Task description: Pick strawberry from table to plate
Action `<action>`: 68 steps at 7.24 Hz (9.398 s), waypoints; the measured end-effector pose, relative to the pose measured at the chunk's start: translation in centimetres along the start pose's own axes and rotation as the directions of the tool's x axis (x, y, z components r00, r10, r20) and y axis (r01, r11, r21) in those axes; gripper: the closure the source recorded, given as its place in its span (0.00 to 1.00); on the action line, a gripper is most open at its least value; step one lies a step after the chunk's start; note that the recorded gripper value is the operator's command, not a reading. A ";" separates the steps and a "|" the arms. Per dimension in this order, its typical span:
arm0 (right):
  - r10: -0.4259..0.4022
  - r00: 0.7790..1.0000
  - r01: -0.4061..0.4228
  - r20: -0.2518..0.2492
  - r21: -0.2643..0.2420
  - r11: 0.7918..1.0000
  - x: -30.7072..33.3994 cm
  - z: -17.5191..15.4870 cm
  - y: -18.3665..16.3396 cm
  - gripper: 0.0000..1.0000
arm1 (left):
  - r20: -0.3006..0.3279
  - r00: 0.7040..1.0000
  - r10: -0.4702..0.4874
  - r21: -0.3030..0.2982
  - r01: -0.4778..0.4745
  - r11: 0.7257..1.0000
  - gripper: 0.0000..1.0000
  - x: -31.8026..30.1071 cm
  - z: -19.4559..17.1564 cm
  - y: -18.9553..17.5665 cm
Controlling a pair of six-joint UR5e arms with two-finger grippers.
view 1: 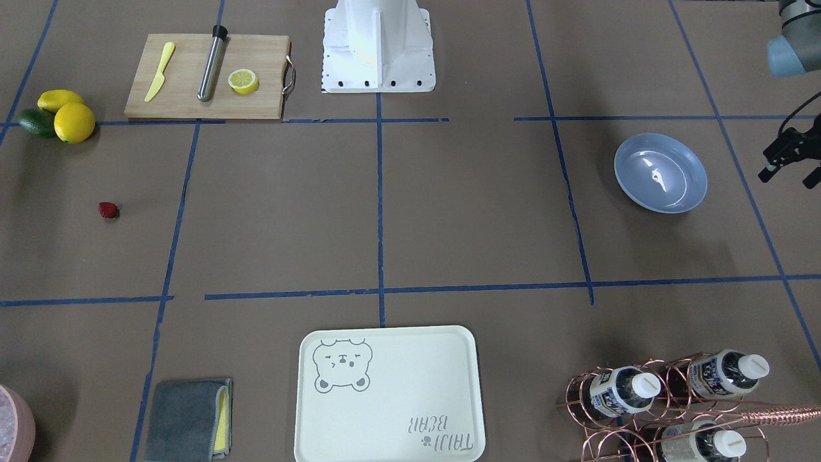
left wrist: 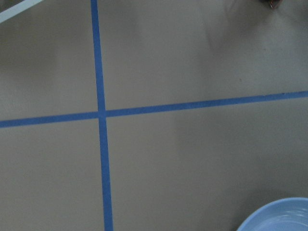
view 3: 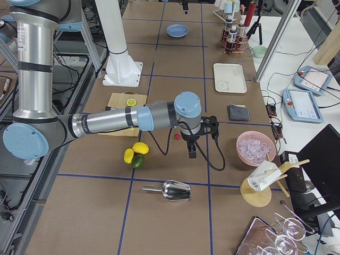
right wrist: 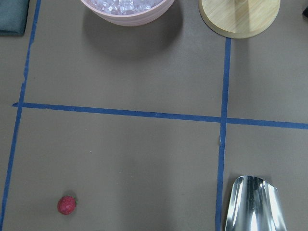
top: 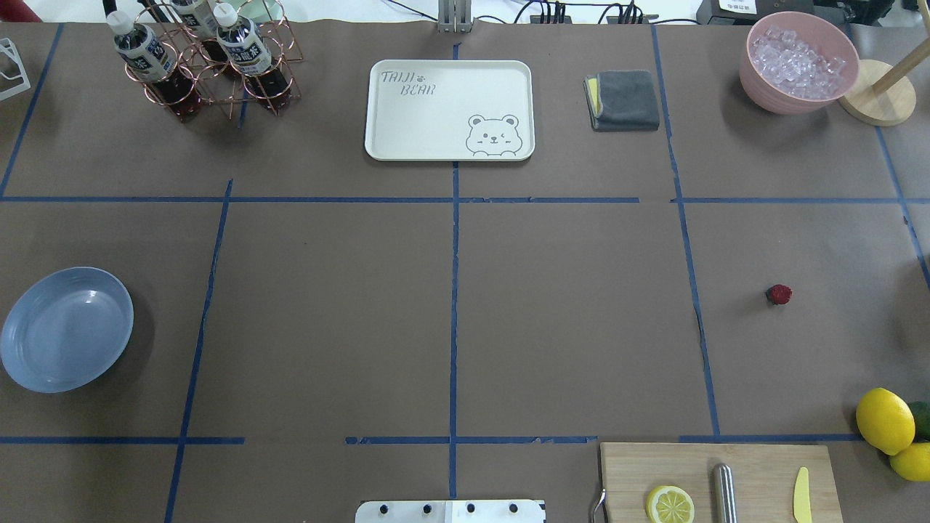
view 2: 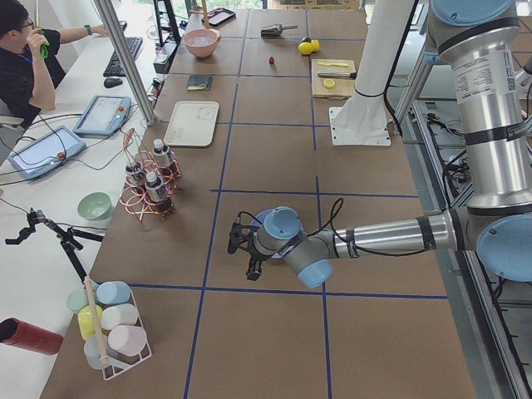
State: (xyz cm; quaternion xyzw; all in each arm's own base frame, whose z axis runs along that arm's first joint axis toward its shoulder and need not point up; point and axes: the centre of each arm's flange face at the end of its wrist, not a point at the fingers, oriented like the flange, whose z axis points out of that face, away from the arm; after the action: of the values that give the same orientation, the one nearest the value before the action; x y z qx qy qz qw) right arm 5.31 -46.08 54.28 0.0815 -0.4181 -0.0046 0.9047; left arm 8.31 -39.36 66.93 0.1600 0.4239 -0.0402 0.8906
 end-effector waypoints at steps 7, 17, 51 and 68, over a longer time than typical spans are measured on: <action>-0.002 1.000 0.002 0.005 0.001 1.000 -0.2 0.0 0.0 0.00 | 0.007 0.994 -0.105 -0.059 0.105 0.993 0.59 5.3 5.7 5.9; -0.008 1.000 0.008 0.007 0.004 1.000 -0.4 -0.2 0.0 0.00 | -0.154 0.974 -0.165 -0.167 0.139 0.976 1.00 13.6 -1.1 0.4; -0.004 0.997 -0.004 -0.072 -0.106 0.994 -19.7 25.4 5.9 0.93 | 0.036 0.964 -0.264 -0.038 0.265 0.963 0.00 51.6 -4.8 -11.0; 0.170 0.979 -0.162 0.113 -0.075 0.984 -71.2 24.0 1.4 1.00 | 0.169 0.964 0.206 -0.077 -0.196 0.978 0.00 28.4 -7.2 -15.2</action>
State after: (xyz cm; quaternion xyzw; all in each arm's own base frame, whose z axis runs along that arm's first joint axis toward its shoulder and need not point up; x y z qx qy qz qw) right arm -59.26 -42.72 16.02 0.0161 -0.4764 0.0525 0.8775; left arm 17.94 -49.62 37.10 0.1715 0.3263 0.0490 0.9283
